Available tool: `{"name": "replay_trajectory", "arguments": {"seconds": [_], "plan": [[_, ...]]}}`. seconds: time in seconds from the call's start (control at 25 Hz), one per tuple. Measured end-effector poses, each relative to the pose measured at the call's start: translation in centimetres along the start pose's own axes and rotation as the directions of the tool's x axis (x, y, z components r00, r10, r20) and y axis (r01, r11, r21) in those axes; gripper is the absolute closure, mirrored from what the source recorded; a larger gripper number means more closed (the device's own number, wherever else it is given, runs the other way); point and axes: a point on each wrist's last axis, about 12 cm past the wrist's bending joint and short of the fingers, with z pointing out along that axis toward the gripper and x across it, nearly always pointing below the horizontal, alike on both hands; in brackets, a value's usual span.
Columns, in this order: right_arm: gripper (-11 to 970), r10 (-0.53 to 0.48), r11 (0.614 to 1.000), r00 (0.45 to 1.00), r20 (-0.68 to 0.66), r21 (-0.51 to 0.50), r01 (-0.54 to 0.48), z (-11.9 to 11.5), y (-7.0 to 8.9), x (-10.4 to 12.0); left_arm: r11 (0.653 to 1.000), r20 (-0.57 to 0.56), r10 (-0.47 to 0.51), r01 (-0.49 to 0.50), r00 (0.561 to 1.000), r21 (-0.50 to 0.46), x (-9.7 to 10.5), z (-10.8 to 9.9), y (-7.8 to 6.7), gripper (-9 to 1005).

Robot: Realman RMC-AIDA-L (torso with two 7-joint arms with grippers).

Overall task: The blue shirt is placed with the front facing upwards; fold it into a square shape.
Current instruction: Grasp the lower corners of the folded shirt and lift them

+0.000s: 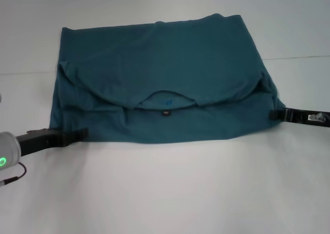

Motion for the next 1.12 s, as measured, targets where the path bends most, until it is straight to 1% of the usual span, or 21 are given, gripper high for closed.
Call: {"name": "replay_trajectory", "arguments": {"seconds": [0.2, 0.44, 0.6, 0.72, 0.84, 1.12], "plan": [[923, 0.000, 1.000, 1.000, -0.001, 0.000, 0.000, 0.0, 0.0, 0.0, 1.000, -0.005, 0.004, -0.004, 1.000, -0.011, 0.2, -0.1, 0.2, 118], [924, 0.000, 1.000, 1.000, -0.002, -0.002, 0.000, 0.0, 0.0, 0.1, 1.000, -0.025, 0.016, -0.016, 1.000, -0.003, 0.5, 0.0, 0.0, 118], [924, 0.000, 1.000, 1.000, -0.003, -0.003, 0.000, 0.0, 0.0, 0.1, 0.999, -0.028, 0.025, -0.024, 0.999, 0.022, 0.3, 0.2, -0.5, 118], [924, 0.001, 1.000, 1.000, -0.003, -0.003, -0.001, 0.0, 0.0, 0.1, 0.998, -0.019, 0.034, -0.033, 0.999, 0.046, -0.2, 0.1, -0.9, 118], [923, 0.001, 1.000, 1.000, -0.003, -0.003, -0.001, 0.0, 0.0, 0.1, 0.998, -0.017, 0.041, -0.040, 0.999, 0.050, -0.5, 0.2, -1.0, 119], [923, 0.001, 1.000, 1.000, -0.003, -0.002, -0.001, 0.0, 0.0, 0.2, 0.999, -0.014, 0.044, -0.043, 0.999, 0.032, -0.6, 0.2, -0.8, 119]]}}
